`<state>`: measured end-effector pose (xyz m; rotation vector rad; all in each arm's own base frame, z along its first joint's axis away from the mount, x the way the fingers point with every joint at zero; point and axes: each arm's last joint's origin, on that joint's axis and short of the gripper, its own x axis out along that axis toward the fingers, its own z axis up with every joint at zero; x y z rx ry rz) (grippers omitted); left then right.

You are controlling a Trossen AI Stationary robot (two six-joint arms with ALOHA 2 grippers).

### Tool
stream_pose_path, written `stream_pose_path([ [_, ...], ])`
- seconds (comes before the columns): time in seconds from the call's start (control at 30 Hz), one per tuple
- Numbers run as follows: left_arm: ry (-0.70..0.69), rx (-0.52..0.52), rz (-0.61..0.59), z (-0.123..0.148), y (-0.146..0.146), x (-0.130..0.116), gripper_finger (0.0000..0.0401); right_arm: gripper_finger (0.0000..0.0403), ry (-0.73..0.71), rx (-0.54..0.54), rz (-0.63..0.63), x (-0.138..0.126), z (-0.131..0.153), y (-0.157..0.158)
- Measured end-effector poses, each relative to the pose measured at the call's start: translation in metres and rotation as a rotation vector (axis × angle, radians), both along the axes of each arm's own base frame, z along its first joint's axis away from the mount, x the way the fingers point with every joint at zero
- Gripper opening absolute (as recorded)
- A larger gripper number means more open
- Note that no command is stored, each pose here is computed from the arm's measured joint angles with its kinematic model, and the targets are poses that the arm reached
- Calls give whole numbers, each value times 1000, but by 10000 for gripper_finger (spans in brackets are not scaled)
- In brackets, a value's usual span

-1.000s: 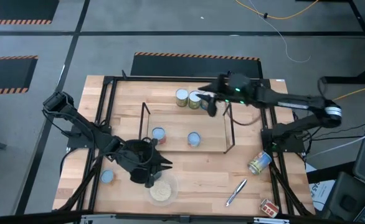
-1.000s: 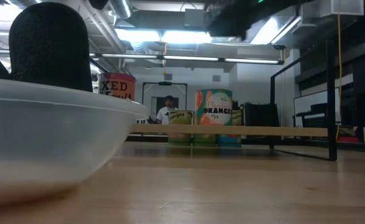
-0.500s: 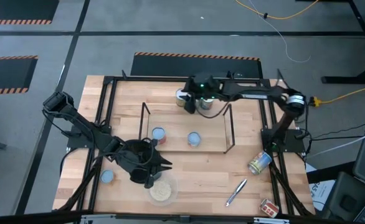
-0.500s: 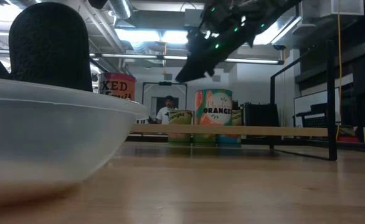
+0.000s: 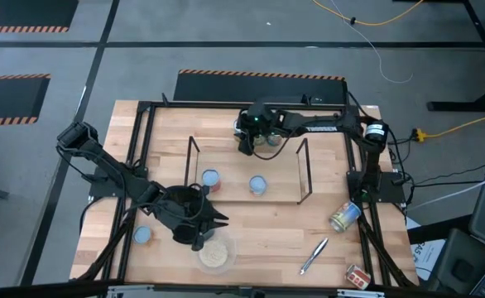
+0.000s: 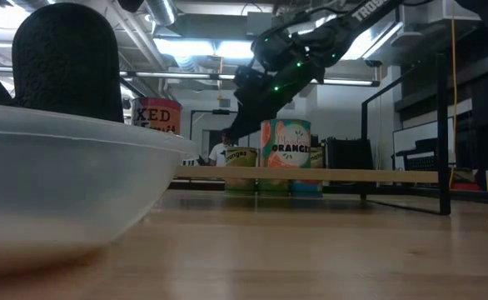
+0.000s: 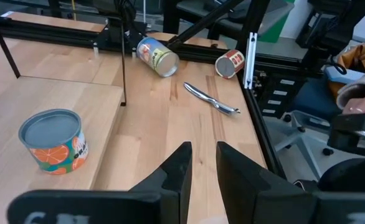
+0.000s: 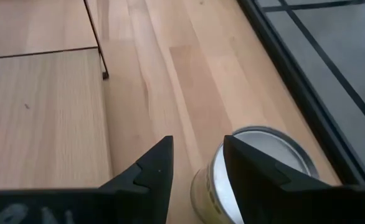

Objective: Pick and place cans onto a shelf
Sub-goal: Put the large canned oranges on the shelf

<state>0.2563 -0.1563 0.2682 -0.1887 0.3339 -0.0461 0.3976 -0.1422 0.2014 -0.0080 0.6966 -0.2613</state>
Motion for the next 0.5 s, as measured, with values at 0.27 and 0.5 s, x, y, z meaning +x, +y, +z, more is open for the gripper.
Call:
stream_pose_path([
  [0.27, 3, 1, -3, 0, 0, 0, 66, 145, 18, -7, -16, 1, -6, -2],
  [0.5, 4, 1, -3, 0, 0, 0, 66, 145, 37, -34, -66, -1, -7, -5],
])
